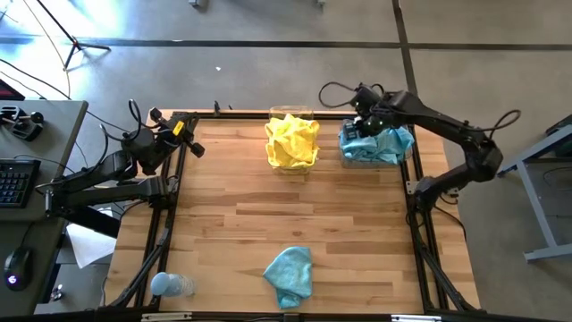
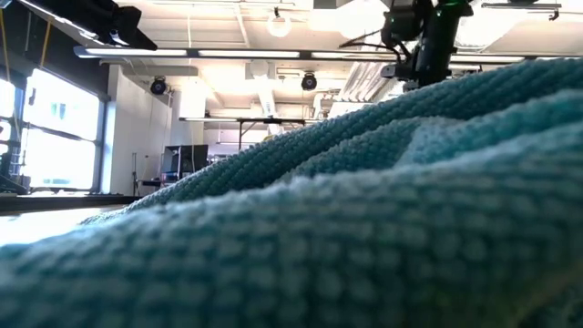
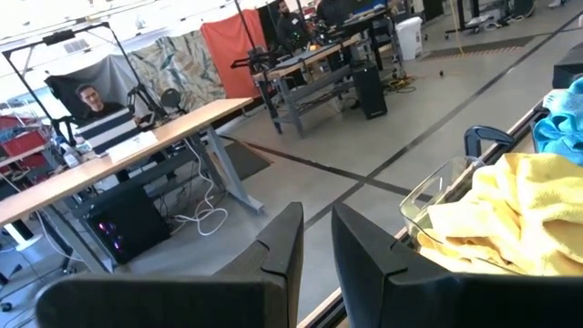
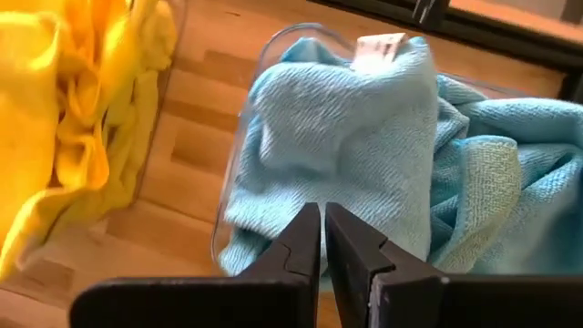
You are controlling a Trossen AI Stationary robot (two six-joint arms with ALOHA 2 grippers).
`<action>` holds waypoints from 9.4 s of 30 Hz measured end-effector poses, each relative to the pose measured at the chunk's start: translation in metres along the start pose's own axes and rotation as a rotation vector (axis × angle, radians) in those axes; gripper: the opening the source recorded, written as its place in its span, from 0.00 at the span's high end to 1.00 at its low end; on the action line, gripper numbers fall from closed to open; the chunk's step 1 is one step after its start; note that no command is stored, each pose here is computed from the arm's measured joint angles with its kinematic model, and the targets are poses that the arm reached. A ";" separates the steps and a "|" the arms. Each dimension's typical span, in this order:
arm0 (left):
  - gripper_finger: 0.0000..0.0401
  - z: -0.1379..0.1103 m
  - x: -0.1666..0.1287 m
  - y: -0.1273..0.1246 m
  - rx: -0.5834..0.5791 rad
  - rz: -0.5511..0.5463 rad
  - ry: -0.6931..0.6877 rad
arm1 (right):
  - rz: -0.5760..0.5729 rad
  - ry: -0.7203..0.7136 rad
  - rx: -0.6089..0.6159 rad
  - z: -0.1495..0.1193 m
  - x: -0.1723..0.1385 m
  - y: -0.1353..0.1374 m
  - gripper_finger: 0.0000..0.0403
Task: Sort microfiber towel by color & place in baskets
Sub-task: Put the blue towel into the right transparent bin
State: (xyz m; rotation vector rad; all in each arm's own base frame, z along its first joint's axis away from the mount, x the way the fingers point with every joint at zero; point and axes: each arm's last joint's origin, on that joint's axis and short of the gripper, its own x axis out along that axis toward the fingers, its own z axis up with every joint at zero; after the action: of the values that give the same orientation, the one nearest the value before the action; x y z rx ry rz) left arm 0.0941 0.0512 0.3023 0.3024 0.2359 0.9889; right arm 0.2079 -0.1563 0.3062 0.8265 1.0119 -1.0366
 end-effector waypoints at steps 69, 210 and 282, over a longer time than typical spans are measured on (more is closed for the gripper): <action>1.00 -0.092 -0.031 -0.050 -0.274 -0.871 -0.296 | 0.427 0.075 -0.315 -0.217 -0.052 0.230 1.00; 1.00 -0.119 -0.024 -0.069 -0.312 -0.851 -0.234 | -0.224 -0.060 -0.702 -0.044 -0.011 -0.091 1.00; 1.00 -0.119 -0.024 -0.069 -0.312 -0.851 -0.234 | -0.350 0.177 -0.191 -0.038 0.001 -0.093 0.97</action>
State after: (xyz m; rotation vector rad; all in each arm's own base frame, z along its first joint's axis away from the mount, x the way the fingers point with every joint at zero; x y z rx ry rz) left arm 0.0966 0.0123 0.1683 0.0119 -0.0172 0.1353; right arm 0.1098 -0.1512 0.2852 0.6030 1.4194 -1.1519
